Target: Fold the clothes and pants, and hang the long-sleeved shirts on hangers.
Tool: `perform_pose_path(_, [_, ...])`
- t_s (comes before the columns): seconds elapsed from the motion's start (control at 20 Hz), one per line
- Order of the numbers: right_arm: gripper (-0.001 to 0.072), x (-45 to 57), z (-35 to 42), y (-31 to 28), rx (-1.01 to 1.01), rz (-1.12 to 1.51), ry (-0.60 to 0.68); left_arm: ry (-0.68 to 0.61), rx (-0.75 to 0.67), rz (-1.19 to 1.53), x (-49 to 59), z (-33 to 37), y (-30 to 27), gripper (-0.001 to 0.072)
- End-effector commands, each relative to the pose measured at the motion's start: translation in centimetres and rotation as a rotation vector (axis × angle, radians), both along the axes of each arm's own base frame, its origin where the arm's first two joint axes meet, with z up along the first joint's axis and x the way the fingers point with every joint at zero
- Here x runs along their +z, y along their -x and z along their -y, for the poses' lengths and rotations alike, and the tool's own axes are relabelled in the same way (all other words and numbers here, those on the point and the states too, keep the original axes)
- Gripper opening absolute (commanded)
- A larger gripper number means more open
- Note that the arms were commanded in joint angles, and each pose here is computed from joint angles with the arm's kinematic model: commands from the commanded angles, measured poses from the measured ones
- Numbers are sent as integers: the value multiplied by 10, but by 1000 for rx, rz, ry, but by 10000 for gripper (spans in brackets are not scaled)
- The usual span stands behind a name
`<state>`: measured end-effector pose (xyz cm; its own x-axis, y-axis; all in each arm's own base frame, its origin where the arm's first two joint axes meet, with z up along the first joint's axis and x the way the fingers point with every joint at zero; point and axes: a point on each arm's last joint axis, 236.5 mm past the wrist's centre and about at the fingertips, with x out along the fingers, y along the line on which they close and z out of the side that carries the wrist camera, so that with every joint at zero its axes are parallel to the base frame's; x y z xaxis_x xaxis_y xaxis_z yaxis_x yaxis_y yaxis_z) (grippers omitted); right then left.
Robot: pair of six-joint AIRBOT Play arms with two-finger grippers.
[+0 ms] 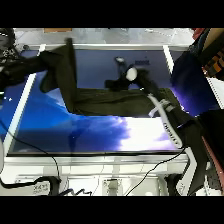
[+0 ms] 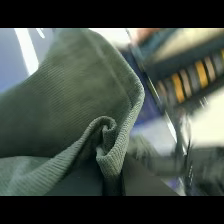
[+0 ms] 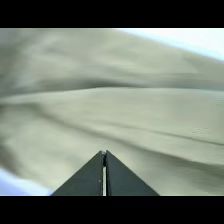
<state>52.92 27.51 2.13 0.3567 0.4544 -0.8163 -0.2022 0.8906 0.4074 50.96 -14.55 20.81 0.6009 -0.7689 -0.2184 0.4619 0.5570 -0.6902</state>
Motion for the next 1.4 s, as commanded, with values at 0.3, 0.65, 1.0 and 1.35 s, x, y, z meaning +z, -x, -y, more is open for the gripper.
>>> perform_pose_path(0.3, [37,35,134,-10,-168,-50,51,-331,-444,-144,-155,170,72,694])
perform_pose_path(0.65, [37,32,134,-5,-83,-38,92,-529,-65,-325,-175,-46,17,595])
perform_pose_path(1.0, [37,34,132,-13,-89,-3,83,-408,12,-602,-251,-135,46,711])
perform_pose_path(1.35, [37,34,132,-14,-90,0,80,-372,12,-557,-300,-69,9,708])
